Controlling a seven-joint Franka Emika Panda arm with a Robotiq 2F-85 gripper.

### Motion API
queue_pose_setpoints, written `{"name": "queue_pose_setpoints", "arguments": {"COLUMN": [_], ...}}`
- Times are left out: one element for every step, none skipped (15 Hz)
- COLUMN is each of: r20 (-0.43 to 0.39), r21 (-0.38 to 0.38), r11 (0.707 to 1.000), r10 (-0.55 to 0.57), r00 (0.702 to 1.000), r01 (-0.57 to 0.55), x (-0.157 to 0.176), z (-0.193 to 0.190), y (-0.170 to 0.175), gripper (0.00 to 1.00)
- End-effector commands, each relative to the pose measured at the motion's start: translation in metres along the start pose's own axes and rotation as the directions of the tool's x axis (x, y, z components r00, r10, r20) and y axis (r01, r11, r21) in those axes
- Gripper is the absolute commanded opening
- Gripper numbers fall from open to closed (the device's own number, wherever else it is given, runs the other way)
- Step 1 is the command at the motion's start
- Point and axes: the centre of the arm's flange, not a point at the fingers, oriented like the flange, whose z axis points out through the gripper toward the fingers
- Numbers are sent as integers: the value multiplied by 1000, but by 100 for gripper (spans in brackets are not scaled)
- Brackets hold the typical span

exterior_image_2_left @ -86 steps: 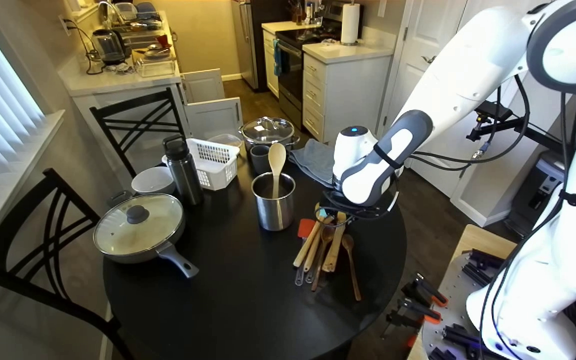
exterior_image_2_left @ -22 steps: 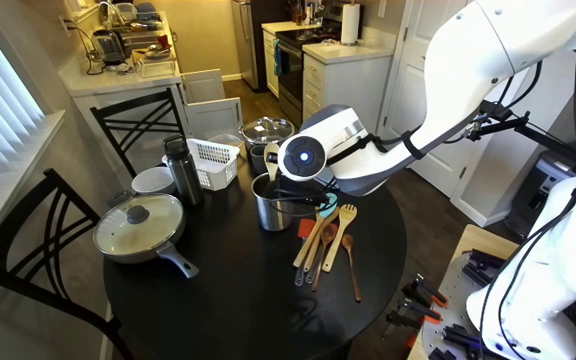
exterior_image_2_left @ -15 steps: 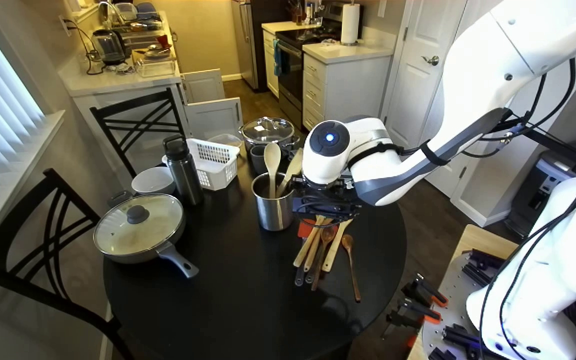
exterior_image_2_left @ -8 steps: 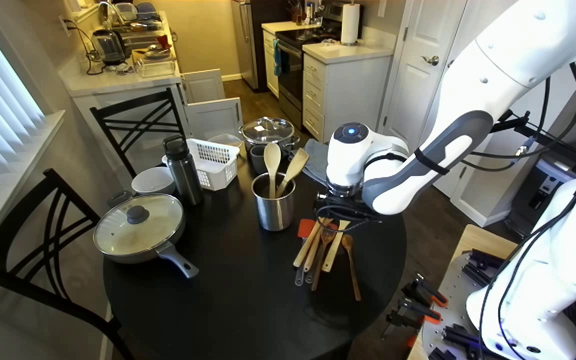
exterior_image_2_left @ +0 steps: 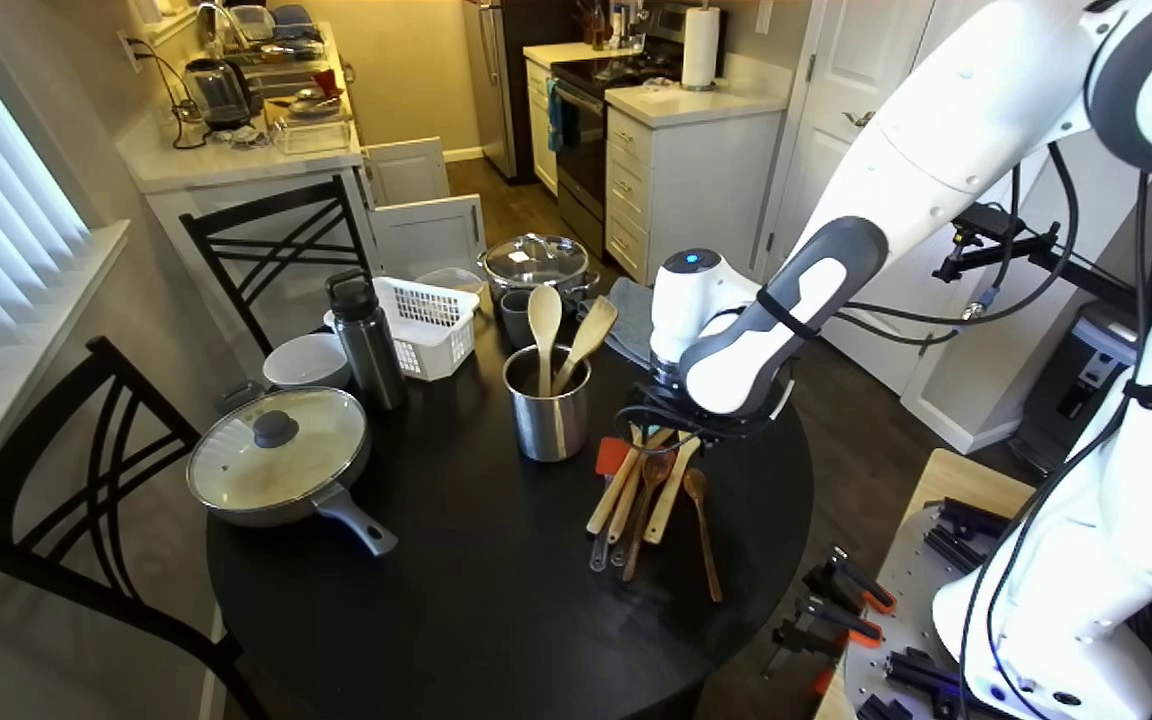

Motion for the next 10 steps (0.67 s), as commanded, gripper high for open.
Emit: {"name": "queue_pose_setpoints", "arguments": {"r20": [18,11,4,-3,-9,-6,-9,-12,-12,-13], "r21": [-1,-5,-6,-9,-9,-8,-8,-10,-9,-10], "r11": [1000,1000,1000,1000,1000,1000,1000,1000,1000,1000], "r10": [7,9,12,16,21,22,24,25,27,29], "r00": [1000,1000,1000,1000,1000,1000,1000,1000,1000,999], "r01": [-7,-9,-12,-16,-21,-22,-24,-26,-27,-29], "x": [18,21,24,28,31,34,36,38,40,41], "z": [16,18,21,22,23,23,23,24,25,25], "y": [-23,-27,-30,-32,-34,-35,-36,-36,-36,-36], "gripper": [100,100,100,100,93,74,67,60,53,47]}}
